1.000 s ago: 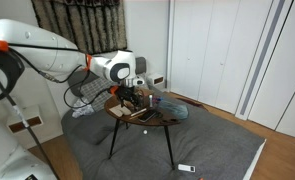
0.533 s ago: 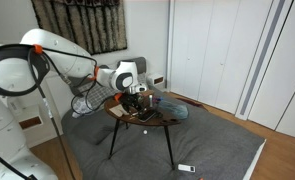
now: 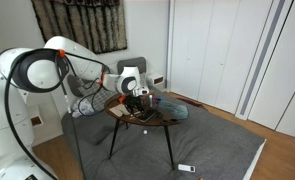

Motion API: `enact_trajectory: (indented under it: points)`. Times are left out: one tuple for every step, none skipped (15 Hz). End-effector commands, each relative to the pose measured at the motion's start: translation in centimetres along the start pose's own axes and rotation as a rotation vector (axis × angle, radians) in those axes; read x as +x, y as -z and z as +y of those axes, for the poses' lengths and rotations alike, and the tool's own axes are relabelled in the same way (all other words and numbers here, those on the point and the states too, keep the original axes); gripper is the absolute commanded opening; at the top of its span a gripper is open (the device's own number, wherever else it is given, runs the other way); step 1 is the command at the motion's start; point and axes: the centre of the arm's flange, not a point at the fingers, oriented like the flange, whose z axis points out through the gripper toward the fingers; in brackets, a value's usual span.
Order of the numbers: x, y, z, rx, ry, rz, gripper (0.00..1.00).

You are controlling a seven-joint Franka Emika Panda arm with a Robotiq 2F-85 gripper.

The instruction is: Pick up the glasses case and put it in the cardboard box

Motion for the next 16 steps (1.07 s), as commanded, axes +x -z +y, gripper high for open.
enact_trajectory:
  points:
    - [2.5,-1.3,-1.4,-0.014,-0.019,-0.002,1.00]
    - [2.7,-1.7,-1.7,-0.016,-0.020,-0.003,1.00]
    - [2.9,-2.0,-1.9,-0.014,-0.020,-0.003,1.00]
    - [3.2,-2.2,-2.2,-0.020,-0.023,0.008,1.00]
    - [3.6,-2.4,-2.3,-0.011,-0.028,0.011,1.00]
    - [3.9,-2.7,-2.4,-0.012,-0.035,0.021,1.00]
    - [4.1,-2.9,-2.5,-0.008,-0.037,0.021,1.00]
    - [4.4,-3.2,-2.5,-0.008,-0.040,0.026,1.00]
    - [4.7,-3.5,-2.4,-0.011,-0.040,0.032,1.00]
    - [4.9,-3.8,-2.4,-0.010,-0.041,0.032,1.00]
    - [5.1,-4.0,-2.4,-0.020,-0.041,0.039,1.00]
    - [5.3,-4.3,-2.3,-0.024,-0.042,0.045,1.00]
    - [5.6,-4.5,-2.3,-0.026,-0.044,0.050,1.00]
    - [5.7,-4.7,-2.3,-0.016,-0.044,0.049,1.00]
    - [5.8,-5.0,-2.2,-0.028,-0.043,0.059,1.00]
    - [6.0,-5.3,-2.2,-0.028,-0.043,0.059,1.00]
